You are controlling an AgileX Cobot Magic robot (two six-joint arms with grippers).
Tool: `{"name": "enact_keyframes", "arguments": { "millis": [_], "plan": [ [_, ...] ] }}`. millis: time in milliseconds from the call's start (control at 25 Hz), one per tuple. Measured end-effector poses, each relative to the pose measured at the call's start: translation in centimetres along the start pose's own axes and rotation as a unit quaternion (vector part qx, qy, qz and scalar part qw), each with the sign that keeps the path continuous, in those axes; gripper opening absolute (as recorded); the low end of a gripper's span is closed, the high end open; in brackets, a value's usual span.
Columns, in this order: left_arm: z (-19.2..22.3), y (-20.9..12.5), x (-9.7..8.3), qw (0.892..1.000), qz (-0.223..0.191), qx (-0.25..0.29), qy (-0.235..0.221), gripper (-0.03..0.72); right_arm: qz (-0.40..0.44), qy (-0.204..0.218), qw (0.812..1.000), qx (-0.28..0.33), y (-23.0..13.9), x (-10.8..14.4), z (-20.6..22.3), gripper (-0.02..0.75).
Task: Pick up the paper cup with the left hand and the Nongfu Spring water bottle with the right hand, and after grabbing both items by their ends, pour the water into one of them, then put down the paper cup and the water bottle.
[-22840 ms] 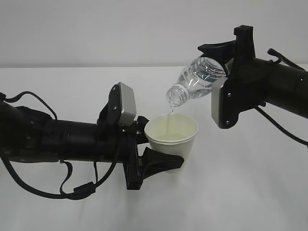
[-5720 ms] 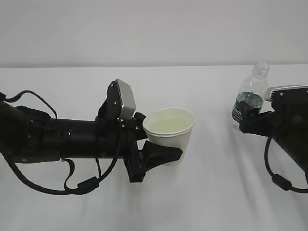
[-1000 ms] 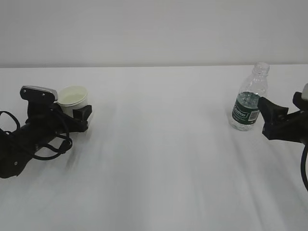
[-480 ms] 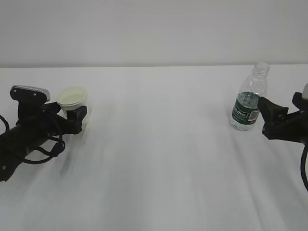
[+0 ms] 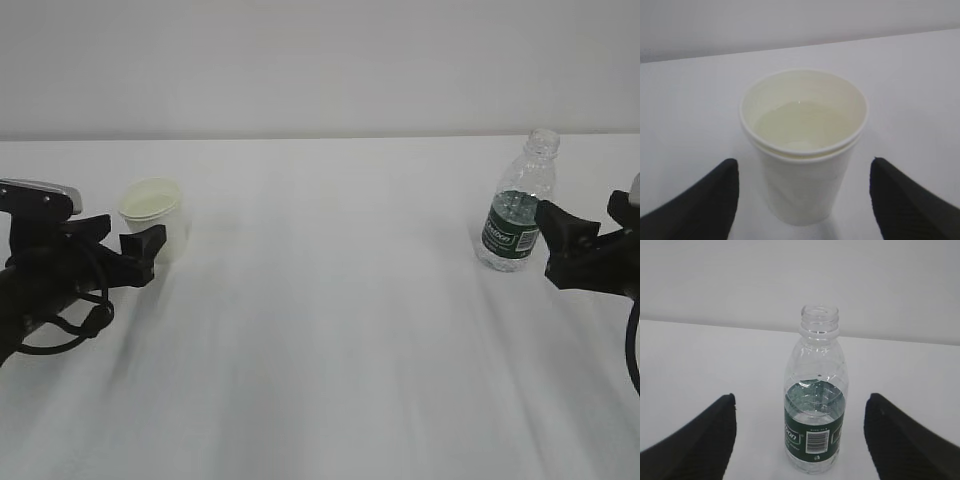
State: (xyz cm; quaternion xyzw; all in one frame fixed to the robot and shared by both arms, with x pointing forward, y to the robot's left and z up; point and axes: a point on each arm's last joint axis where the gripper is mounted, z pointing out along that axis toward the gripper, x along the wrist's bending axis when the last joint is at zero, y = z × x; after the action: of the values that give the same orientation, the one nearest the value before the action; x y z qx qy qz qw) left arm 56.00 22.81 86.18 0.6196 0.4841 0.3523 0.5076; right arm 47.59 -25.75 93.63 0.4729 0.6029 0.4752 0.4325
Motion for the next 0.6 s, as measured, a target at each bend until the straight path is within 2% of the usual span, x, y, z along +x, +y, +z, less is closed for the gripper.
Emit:
{"name": "enact_keyframes", "arguments": {
  "millis": [360,600],
  "plan": [
    [-2.0,2.3,0.0,1.0,0.007,-0.003,0.013,0.589,0.003,0.001,1.0,0.0,2.1,-0.1,-1.4,0.594],
    [-3.2,5.4,-0.2,1.0,0.014,-0.009,0.016,0.589,0.004,0.001,1.0,0.002,3.3,-0.2,-2.7,0.594]
  ]
}}
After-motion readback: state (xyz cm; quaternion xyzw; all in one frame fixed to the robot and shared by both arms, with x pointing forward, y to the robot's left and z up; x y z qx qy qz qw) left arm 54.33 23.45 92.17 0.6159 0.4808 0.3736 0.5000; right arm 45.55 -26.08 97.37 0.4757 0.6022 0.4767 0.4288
